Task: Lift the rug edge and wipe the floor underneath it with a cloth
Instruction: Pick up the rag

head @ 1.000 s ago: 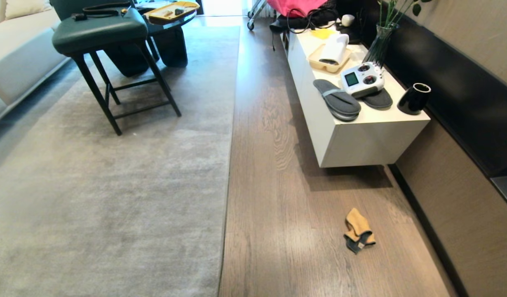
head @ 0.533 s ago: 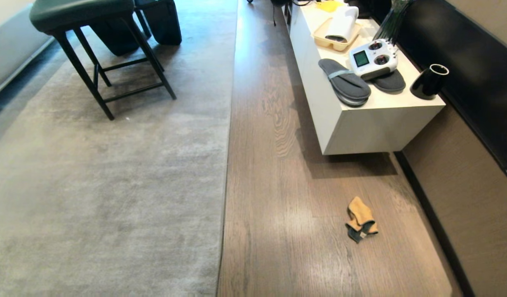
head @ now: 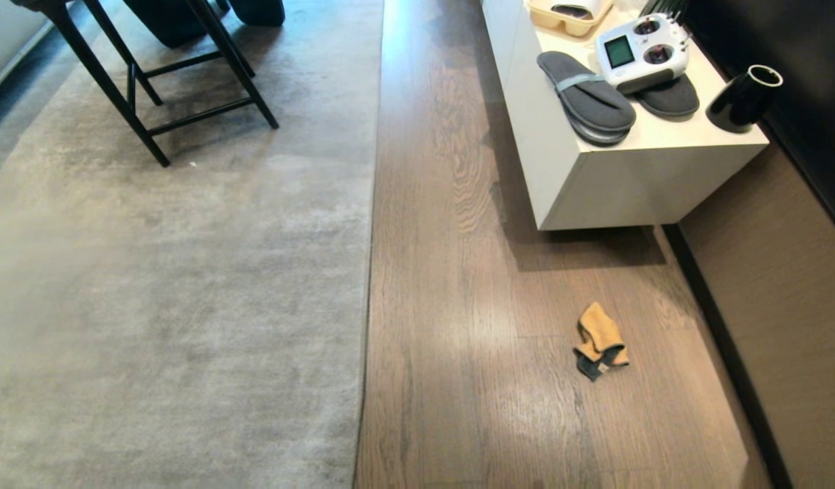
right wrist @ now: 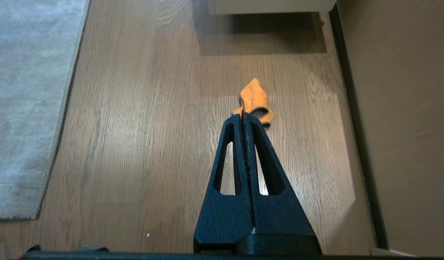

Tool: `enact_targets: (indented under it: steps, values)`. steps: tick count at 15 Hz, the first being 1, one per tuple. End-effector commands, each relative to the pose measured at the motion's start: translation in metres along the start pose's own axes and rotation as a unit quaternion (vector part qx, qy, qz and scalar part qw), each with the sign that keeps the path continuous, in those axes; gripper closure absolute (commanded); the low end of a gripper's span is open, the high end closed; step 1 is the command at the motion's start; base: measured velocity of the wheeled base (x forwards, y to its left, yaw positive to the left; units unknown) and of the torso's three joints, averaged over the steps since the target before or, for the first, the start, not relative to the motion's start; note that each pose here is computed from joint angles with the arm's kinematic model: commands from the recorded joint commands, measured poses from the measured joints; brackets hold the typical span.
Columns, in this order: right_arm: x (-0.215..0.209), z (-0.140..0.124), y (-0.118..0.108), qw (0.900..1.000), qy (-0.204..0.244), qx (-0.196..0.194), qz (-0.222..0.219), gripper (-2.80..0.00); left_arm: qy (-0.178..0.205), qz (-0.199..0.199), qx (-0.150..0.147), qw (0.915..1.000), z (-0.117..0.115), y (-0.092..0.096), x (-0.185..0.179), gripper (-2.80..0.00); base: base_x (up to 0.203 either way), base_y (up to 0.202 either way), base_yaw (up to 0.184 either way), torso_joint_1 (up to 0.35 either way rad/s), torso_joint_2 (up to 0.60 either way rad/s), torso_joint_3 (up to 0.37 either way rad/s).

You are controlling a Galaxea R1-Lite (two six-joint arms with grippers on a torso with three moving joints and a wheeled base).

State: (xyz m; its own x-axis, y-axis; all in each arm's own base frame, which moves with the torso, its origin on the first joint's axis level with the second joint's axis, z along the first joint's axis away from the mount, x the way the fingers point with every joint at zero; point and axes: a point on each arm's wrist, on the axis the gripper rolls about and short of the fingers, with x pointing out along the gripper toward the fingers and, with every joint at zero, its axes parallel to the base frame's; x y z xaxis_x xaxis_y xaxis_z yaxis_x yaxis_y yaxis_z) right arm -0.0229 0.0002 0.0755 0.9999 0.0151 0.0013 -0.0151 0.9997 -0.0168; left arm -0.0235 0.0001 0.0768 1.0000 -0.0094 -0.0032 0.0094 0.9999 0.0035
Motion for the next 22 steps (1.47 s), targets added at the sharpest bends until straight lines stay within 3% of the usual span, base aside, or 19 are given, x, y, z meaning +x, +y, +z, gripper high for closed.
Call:
enact_targets:
  steps: [1, 22]
  values:
    - [0.0001, 0.0, 0.0, 1.0, 0.001, 0.0, 0.001, 0.0, 0.001, 0.0, 0.0, 1.0, -0.0005, 0.0, 0.0001, 0.0, 0.0, 0.0, 0.0, 0.006, 0.01, -0.195]
    - [0.0001, 0.0, 0.0, 1.0, 0.001, 0.0, 0.001, 0.0, 0.002, 0.0, -0.001, 1.0, -0.0005, 0.0, 0.0, 0.0, 0.0, 0.0, 0.0, 0.002, 0.0, -0.197]
